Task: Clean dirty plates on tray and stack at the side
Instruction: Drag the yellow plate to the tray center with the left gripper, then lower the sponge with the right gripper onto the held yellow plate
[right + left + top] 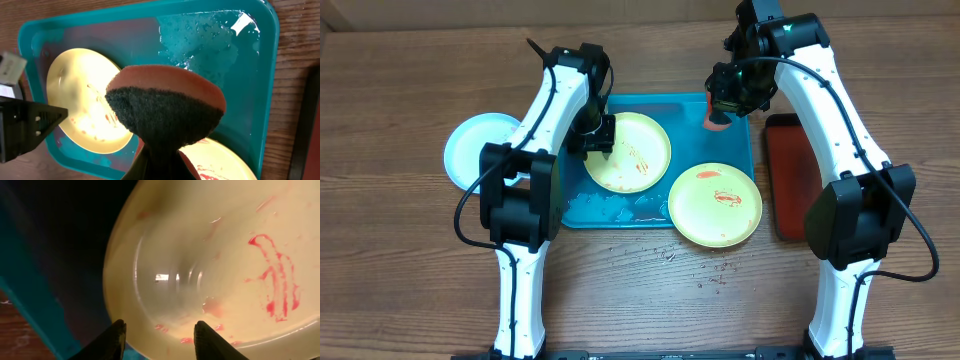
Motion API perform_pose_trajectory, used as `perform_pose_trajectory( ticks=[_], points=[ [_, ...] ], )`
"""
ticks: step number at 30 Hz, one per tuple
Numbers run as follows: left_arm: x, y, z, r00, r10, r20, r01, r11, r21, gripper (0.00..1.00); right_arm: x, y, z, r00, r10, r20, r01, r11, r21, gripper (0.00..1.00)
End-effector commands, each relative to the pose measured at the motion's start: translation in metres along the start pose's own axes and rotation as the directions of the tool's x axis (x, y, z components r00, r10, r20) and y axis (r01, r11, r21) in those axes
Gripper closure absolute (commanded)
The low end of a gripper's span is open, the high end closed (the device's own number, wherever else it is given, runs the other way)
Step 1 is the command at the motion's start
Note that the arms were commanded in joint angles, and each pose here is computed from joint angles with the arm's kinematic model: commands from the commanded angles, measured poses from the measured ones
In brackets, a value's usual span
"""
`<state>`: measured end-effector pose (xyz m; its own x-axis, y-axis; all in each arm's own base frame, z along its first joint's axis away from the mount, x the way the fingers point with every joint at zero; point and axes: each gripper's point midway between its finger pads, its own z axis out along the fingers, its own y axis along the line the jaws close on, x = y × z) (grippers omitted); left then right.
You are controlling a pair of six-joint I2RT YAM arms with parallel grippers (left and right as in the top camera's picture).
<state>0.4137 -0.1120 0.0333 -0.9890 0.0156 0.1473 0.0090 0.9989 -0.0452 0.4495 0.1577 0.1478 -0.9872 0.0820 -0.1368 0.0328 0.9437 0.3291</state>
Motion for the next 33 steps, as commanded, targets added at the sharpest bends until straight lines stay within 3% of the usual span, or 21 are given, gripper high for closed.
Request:
perform_pose_trajectory(
  ticks=[1, 8, 16, 25, 33],
  points=[
    [-0.003, 0.004, -0.05, 0.994, 0.027, 0.109, -0.025, 1.0, -0.012, 0.52, -0.008, 0.012, -0.022, 0.997, -0.03, 0.066, 0.032, 0.999, -0.028, 0.95],
    [0.013, 0.011, -0.086, 0.985, -0.065, 0.16, 0.068, 0.998, -0.014, 0.5, -0.008, 0.012, -0.022, 0.997, -0.031, 0.068, 0.033, 0.999, -0.029, 0.95],
    [0.03, 0.019, -0.03, 0.982, -0.171, 0.076, 0.174, 0.984, -0.033, 0.56, -0.008, 0.012, -0.022, 0.997, -0.031, 0.068, 0.033, 0.999, -0.029, 0.95],
    [0.039, 0.029, -0.013, 0.95, -0.252, 0.186, 0.251, 0.968, 0.03, 0.48, -0.008, 0.012, -0.022, 0.997, -0.032, 0.068, 0.034, 0.999, -0.029, 0.95],
    [0.034, 0.032, 0.016, 0.918, -0.347, 0.193, 0.328, 0.936, 0.125, 0.76, -0.008, 0.012, -0.022, 0.997, -0.031, 0.068, 0.033, 0.999, -0.029, 0.95]
  ],
)
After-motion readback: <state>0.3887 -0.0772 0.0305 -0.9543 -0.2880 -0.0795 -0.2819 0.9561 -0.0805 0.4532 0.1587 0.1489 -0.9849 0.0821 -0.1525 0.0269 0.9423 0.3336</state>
